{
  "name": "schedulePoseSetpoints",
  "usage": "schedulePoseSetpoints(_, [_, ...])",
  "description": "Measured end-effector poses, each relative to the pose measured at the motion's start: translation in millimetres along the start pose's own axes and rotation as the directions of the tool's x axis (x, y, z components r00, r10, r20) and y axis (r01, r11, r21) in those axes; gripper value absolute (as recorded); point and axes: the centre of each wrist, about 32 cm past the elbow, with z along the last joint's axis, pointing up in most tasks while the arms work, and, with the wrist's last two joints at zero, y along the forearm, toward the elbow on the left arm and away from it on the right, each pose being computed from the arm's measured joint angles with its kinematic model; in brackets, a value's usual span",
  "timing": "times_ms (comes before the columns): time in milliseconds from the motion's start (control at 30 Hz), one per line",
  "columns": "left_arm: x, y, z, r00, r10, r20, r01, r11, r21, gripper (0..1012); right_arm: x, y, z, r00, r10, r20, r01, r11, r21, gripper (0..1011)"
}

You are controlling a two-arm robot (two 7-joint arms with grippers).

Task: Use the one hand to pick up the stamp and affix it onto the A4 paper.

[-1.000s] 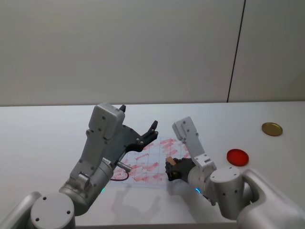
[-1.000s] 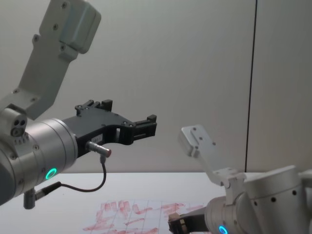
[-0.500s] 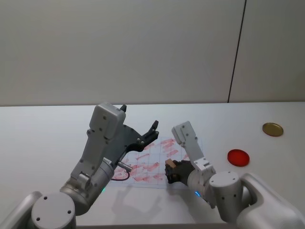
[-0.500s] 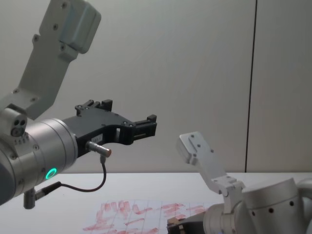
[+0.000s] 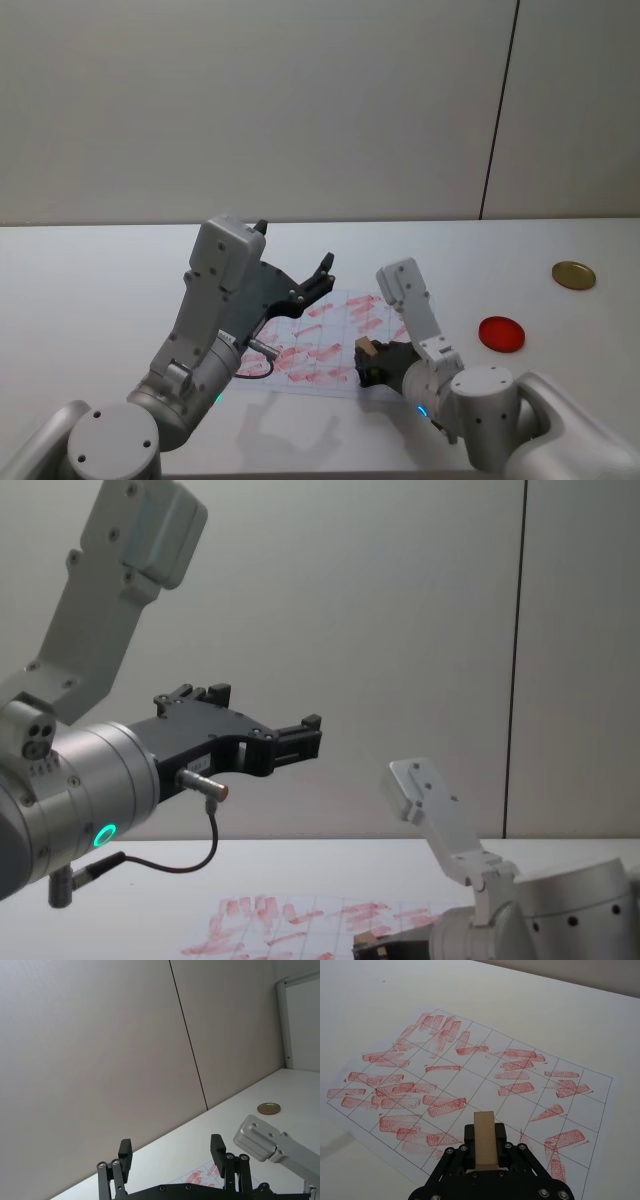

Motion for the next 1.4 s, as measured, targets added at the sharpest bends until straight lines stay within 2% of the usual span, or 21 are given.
schedulePoseSetpoints(533, [0.0,0.0,0.0,1.0000,0.000,0.000,0.000,1.0000,0.000,993,6.0,-1.1,-3.3,0.999,-0.004,-0.039,0.004,1.000,-0.006,217])
schedulePoseSetpoints(933, [0.0,0.0,0.0,1.0000,0.000,0.000,0.000,1.0000,0.000,993,8.1,-2.8,0.4,0.999,-0.003,-0.037,0.004,1.000,0.012,216])
schedulePoseSetpoints(1067, [0.0,0.0,0.0,1.0000,0.000,0.000,0.000,1.0000,0.000,993,9.0,-6.1,6.3,1.000,-0.006,-0.028,0.007,0.999,0.038,217])
schedulePoseSetpoints(1400, [0.0,0.0,0.0,1.0000,0.000,0.000,0.000,1.0000,0.000,993,9.9,-23.8,41.1,1.000,-0.019,-0.012,0.020,0.987,0.159,217])
